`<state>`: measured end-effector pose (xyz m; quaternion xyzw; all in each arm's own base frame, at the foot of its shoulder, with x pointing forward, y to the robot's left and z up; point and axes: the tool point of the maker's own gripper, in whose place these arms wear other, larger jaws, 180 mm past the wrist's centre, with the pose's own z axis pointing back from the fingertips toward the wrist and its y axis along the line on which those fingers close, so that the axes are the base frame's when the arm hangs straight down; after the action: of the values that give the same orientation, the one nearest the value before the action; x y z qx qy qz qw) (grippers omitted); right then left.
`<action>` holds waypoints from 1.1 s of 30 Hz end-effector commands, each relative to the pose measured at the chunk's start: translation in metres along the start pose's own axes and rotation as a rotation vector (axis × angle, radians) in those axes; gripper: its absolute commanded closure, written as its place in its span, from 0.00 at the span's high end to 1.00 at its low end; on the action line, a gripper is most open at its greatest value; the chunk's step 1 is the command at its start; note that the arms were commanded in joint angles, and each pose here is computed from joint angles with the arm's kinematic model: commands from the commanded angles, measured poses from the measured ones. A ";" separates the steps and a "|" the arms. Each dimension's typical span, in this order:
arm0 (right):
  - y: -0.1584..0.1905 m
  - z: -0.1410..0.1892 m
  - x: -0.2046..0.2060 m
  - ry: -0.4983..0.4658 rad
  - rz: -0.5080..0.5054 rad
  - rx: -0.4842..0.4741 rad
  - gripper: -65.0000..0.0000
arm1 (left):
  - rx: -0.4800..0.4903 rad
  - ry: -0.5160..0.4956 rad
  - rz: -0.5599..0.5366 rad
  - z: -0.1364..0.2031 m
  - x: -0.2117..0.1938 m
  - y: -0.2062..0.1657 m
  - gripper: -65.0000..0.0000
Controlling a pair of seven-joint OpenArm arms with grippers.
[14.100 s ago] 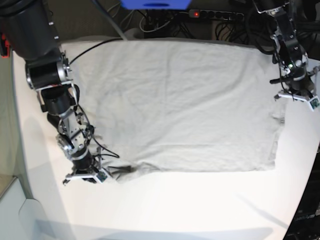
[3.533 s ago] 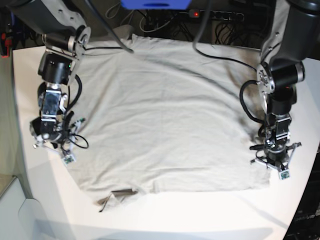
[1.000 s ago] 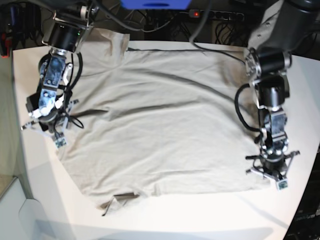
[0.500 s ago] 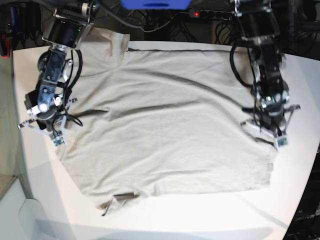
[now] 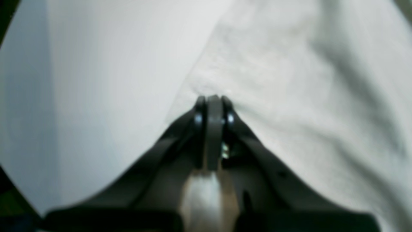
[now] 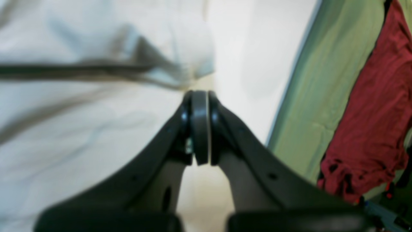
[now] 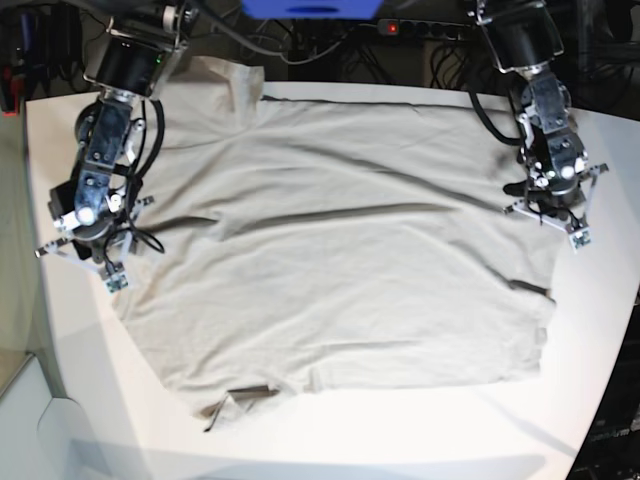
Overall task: Layout the t-shirt on the table in an organized manner, then fold the t-shirt properly
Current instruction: 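Drag the left gripper along the shirt side toward the shoulder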
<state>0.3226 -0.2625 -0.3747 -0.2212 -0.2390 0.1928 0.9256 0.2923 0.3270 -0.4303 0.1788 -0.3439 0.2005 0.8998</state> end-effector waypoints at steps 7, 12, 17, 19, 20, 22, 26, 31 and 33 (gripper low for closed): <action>-0.011 0.005 0.010 -0.033 0.008 -0.023 0.00 | 0.028 0.003 -0.012 -0.019 -0.005 0.011 0.02; -0.014 0.005 0.013 -0.043 0.007 -0.026 0.00 | 0.040 0.011 -0.014 -0.026 -0.001 0.020 0.02; -0.010 0.005 0.009 -0.031 0.011 -0.021 0.00 | 0.032 -0.007 -0.009 -0.023 0.007 0.016 0.02; -0.001 0.003 -0.002 -0.009 0.019 -0.005 0.00 | 0.031 -0.014 -0.009 -0.022 0.010 0.015 0.02; 0.006 0.003 -0.005 -0.003 0.019 0.009 0.00 | 0.031 -0.023 -0.007 -0.020 0.012 0.015 0.02; 0.015 0.002 -0.011 0.006 0.019 0.026 0.00 | 0.025 -0.043 0.004 -0.015 0.018 0.012 0.02; 0.027 0.006 -0.016 0.010 0.014 0.043 0.00 | 0.022 -0.109 0.009 -0.001 0.034 0.012 0.02; 0.022 0.028 -0.007 -0.044 -0.007 0.000 0.00 | 0.008 -0.187 0.026 0.021 0.052 0.006 0.03; 0.021 0.032 -0.012 -0.033 -0.008 -0.010 0.00 | 0.008 -0.204 0.024 0.029 0.057 0.007 0.03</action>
<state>0.2863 -0.2385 -0.3730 -0.2161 -0.2457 0.1874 0.9262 0.3064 0.3257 -0.3836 0.1848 -0.4166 0.1957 0.8683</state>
